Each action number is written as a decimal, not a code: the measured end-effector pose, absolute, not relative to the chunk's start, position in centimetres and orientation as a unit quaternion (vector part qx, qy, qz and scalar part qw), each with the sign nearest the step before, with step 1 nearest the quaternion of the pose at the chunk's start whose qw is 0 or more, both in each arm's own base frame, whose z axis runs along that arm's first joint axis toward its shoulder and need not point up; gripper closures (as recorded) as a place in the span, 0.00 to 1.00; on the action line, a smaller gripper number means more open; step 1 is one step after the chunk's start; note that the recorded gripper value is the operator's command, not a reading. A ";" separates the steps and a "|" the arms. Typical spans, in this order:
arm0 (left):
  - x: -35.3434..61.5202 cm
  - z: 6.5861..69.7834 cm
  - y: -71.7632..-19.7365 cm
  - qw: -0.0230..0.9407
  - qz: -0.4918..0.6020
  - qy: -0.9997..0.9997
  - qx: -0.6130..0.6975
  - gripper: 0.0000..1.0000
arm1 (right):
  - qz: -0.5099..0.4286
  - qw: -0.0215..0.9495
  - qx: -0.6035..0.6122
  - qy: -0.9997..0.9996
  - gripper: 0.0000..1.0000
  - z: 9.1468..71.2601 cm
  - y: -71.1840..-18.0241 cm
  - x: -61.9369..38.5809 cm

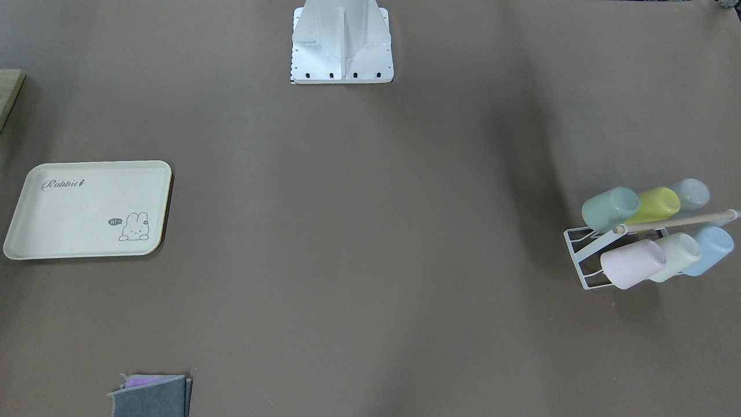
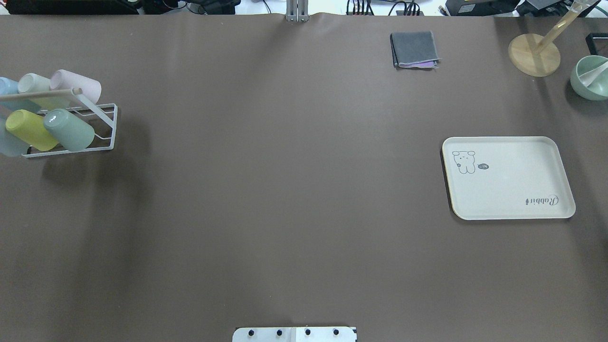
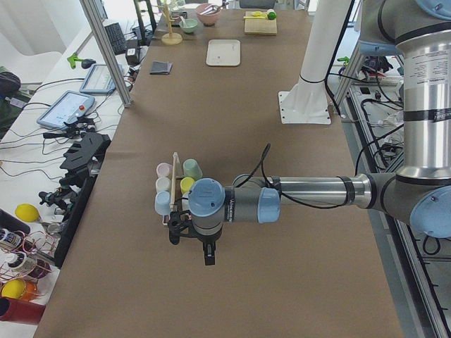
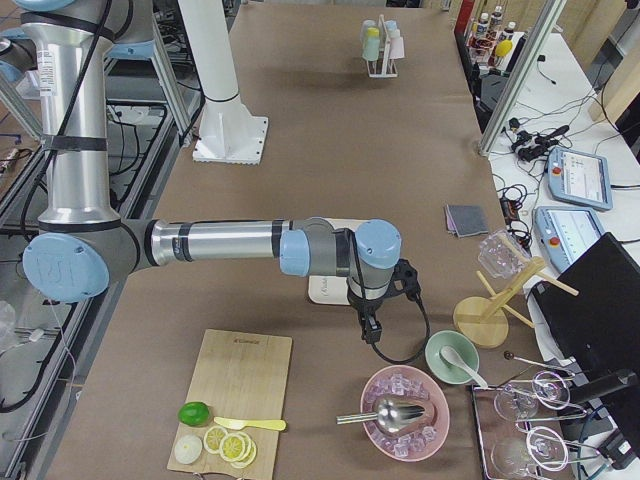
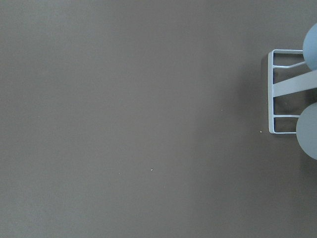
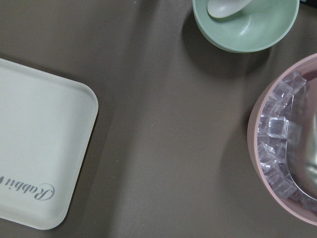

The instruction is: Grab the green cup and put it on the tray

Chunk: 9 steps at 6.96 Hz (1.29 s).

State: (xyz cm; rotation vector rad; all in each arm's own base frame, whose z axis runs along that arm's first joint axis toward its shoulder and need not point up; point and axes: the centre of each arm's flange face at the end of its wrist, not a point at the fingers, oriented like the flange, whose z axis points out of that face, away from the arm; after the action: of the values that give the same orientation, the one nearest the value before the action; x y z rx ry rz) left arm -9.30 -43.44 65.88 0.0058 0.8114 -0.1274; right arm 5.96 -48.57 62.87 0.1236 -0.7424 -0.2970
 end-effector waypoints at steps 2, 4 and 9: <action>-9.3 65.8 -43.5 0.917 -0.061 0.395 0.004 0.01 | -0.117 0.924 0.052 -0.361 0.00 62.6 -48.8 6.0; -9.3 65.6 -43.7 0.917 -0.060 0.394 0.005 0.01 | -0.074 0.929 0.037 -0.361 0.00 62.4 -49.0 6.1; -9.3 65.1 -44.1 0.919 -0.042 0.390 0.048 0.01 | -0.043 0.931 0.010 -0.363 0.00 64.2 -48.9 6.0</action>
State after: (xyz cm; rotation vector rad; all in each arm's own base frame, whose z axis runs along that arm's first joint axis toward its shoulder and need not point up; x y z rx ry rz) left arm -9.33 -44.10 65.12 0.0983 0.8013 -0.0857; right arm 5.98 -48.86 64.22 0.0196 -0.7438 -0.0884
